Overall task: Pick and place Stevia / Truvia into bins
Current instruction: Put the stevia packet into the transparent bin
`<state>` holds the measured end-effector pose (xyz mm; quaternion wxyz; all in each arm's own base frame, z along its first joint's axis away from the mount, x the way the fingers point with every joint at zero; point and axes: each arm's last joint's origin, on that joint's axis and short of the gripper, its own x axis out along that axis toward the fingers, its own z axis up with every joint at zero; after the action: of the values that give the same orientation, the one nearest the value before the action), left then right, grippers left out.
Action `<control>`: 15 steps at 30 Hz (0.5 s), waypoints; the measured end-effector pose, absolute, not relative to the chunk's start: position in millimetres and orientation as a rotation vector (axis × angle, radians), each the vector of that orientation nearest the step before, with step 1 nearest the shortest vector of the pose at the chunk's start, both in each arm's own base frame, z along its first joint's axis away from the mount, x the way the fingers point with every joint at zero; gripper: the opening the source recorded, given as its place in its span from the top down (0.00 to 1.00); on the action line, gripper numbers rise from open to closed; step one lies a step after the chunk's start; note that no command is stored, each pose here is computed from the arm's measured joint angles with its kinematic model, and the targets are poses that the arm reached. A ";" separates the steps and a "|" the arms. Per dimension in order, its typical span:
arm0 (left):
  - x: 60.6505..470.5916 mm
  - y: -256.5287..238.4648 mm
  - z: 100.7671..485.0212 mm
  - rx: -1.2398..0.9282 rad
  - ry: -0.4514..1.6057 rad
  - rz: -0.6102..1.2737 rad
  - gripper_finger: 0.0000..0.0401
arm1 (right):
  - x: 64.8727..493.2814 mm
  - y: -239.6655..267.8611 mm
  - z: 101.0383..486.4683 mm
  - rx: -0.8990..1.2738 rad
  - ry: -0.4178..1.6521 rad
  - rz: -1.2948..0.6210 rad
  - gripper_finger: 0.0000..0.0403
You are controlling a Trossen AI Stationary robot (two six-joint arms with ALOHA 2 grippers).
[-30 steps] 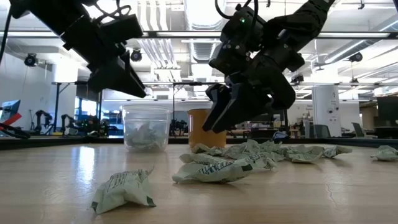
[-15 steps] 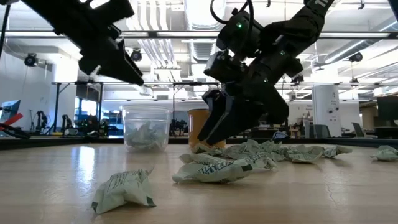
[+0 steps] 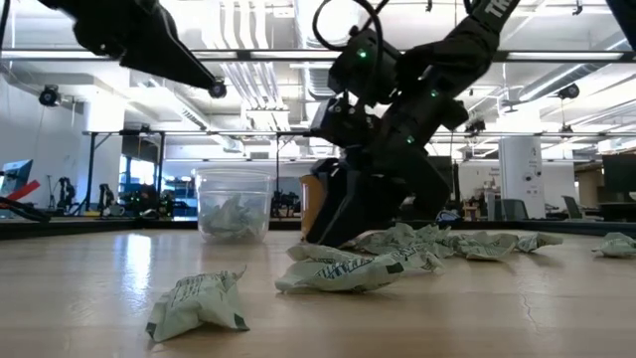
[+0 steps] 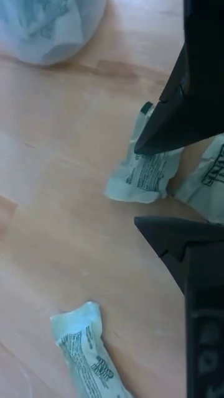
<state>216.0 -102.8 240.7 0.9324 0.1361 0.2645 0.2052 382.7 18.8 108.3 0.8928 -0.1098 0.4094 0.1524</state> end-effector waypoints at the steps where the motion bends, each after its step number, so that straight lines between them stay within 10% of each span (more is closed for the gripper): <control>1: 215.2 -103.9 241.2 0.278 0.538 0.414 0.49 | 383.5 18.9 109.2 -0.226 0.859 0.318 0.64; 9: 211.2 -109.9 242.5 0.283 0.527 0.389 0.49 | 382.8 22.1 113.7 -0.259 0.865 0.338 0.93; 15: 210.0 -110.2 243.8 0.282 0.521 0.387 0.49 | 382.2 26.2 130.4 -0.300 0.808 0.348 0.97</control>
<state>210.0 -110.2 243.8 0.9380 0.1381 0.2553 0.1895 382.2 26.2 130.4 0.8939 -0.1448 0.3895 0.1680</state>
